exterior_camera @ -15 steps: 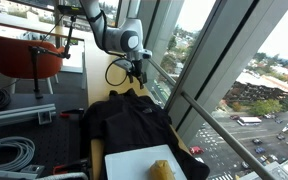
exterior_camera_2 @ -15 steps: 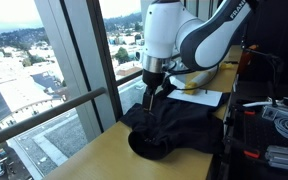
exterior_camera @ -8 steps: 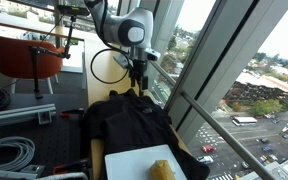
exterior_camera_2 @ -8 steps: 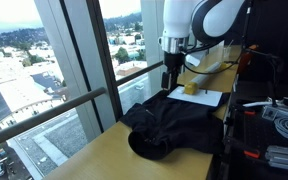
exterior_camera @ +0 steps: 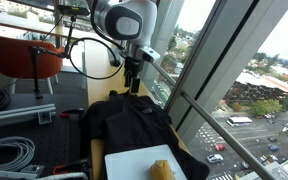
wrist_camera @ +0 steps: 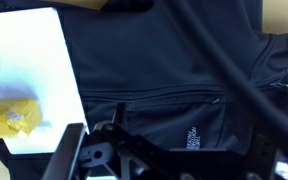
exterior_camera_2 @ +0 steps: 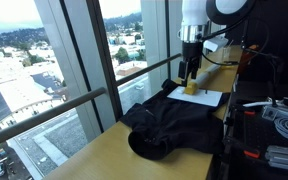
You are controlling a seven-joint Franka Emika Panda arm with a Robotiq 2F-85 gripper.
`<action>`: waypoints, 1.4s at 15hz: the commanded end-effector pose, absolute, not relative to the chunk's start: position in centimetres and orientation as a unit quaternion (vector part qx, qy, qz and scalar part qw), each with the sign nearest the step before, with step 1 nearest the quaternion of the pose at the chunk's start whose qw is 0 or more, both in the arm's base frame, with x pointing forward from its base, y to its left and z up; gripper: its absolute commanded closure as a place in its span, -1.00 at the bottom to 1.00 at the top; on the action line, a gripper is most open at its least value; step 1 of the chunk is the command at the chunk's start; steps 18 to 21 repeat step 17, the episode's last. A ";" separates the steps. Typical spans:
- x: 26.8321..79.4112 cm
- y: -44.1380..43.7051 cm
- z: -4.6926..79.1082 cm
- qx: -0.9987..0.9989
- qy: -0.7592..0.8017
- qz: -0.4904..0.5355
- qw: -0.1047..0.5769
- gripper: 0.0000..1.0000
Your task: Zip up the black jumper
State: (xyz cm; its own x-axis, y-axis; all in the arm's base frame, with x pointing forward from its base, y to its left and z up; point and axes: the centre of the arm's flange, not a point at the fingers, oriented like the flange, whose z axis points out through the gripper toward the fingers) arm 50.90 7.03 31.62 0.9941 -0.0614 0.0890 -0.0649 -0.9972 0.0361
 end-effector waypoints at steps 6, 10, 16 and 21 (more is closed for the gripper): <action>47.6 4.6 30.9 0.998 -0.053 0.014 0.022 -1.00; 47.4 4.5 30.7 0.998 -0.054 0.011 0.023 -1.00; 47.4 4.5 30.6 0.998 -0.053 0.011 0.023 -1.00; 47.4 4.5 30.6 0.998 -0.053 0.011 0.023 -1.00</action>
